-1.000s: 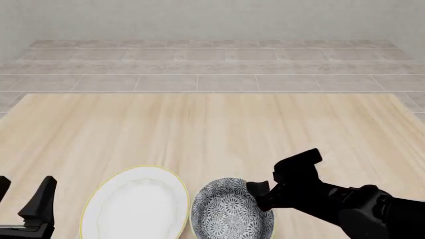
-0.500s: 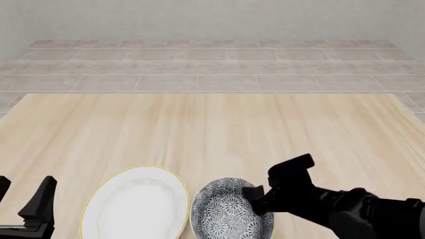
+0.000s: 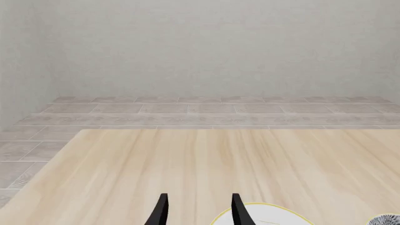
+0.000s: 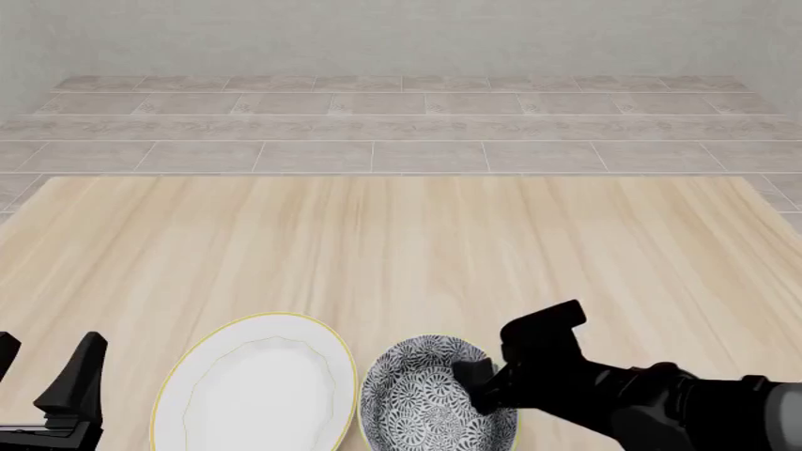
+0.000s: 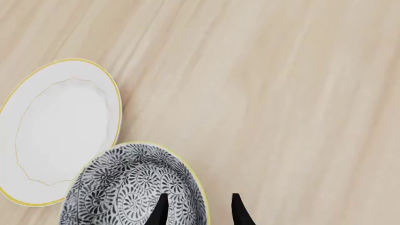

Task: Put the bowl on the plate.

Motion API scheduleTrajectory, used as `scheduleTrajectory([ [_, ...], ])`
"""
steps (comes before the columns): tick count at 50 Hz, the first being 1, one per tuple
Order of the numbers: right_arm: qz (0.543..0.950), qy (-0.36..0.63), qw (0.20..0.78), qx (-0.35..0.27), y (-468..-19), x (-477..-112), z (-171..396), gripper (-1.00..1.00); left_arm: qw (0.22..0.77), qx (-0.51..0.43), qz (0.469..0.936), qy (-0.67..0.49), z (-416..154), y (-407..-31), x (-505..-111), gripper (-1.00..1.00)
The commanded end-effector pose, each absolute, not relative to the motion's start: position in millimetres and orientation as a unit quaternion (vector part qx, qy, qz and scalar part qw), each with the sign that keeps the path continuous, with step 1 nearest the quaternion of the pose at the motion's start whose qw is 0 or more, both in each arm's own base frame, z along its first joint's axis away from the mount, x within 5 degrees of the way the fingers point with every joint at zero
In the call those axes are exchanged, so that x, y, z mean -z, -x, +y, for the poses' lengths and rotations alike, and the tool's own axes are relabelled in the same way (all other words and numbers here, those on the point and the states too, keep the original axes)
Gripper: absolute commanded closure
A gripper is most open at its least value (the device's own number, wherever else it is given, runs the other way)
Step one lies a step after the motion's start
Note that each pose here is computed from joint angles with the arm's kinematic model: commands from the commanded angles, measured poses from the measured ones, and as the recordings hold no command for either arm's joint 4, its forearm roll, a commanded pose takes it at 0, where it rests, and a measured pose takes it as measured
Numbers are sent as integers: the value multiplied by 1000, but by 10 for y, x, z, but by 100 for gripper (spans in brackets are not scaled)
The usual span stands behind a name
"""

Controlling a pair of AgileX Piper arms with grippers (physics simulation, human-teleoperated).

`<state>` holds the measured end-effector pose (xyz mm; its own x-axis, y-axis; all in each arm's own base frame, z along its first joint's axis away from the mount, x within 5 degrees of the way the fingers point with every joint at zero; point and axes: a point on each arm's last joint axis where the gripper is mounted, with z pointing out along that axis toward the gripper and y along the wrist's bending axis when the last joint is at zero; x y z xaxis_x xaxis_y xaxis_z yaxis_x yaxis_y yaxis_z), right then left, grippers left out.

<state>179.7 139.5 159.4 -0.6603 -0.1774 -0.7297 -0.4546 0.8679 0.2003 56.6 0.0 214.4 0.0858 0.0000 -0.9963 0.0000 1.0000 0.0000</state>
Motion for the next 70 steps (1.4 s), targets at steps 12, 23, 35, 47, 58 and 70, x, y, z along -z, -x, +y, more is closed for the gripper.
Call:
scheduleTrajectory([
  [12,895,174,364,-189,-1786,-1506,1417,-100,737,0,676,0,0,-566,-2144,-100],
  [23,896,172,364,-189,-1789,-1503,1415,-100,737,0,676,0,0,-566,-2144,-100],
  [35,893,177,368,-187,-1792,-1534,1406,100,737,0,676,0,0,-566,-2144,-100],
  [47,893,173,374,-179,-1822,-1541,1345,100,737,0,676,0,0,-566,-2144,-100],
  [58,894,164,379,-177,-1818,-1575,1293,100,737,0,676,0,0,-566,-2144,-100],
  [70,890,140,384,-203,-1744,-1678,1307,100,737,0,676,0,0,-566,-2144,-100],
])
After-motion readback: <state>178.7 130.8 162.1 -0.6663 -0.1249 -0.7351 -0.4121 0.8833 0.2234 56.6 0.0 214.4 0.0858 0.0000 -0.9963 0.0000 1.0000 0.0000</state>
